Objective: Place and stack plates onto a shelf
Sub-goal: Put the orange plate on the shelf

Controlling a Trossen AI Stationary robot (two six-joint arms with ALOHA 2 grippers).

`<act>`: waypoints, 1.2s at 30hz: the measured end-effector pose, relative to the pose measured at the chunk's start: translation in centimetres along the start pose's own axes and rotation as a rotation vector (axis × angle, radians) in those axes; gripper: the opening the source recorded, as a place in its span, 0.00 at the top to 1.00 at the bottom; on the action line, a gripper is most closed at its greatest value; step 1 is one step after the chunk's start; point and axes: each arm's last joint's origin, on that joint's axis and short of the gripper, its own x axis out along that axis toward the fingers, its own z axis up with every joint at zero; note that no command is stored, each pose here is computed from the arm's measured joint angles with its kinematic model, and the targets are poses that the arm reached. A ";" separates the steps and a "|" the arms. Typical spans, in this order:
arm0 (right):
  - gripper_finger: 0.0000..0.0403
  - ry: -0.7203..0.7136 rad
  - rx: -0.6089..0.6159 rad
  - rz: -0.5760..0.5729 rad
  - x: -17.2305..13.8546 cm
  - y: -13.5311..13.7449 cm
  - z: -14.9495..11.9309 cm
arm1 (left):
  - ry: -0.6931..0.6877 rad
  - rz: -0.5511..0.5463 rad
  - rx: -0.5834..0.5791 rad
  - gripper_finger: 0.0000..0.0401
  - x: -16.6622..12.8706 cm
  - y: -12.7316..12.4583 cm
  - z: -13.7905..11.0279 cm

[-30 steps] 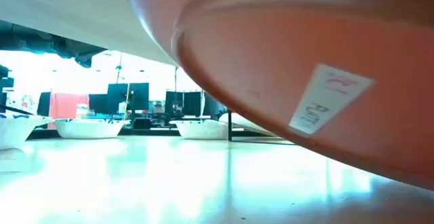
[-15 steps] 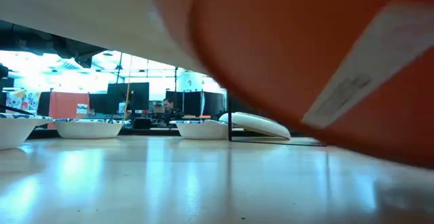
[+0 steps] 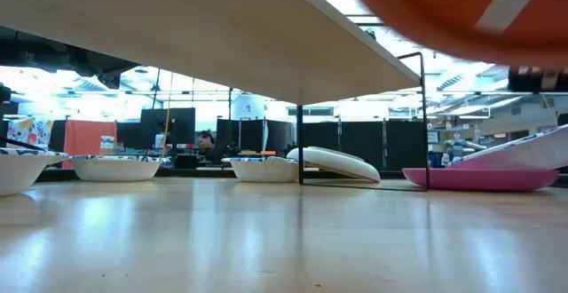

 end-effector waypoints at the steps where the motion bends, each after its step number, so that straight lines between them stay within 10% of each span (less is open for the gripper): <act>1: 0.97 0.008 0.000 0.013 -0.7 0.1 0.0 | 0.000 0.000 0.000 0.94 0.0 0.0 0.0; 20: 0.97 -0.194 0.007 0.252 -10.7 0.4 2.0 | 0.000 0.000 0.000 0.94 0.0 0.0 0.0; 36: 0.97 -0.421 -0.142 0.093 -17.6 1.1 8.0 | 0.001 0.000 0.000 0.94 0.0 0.0 0.0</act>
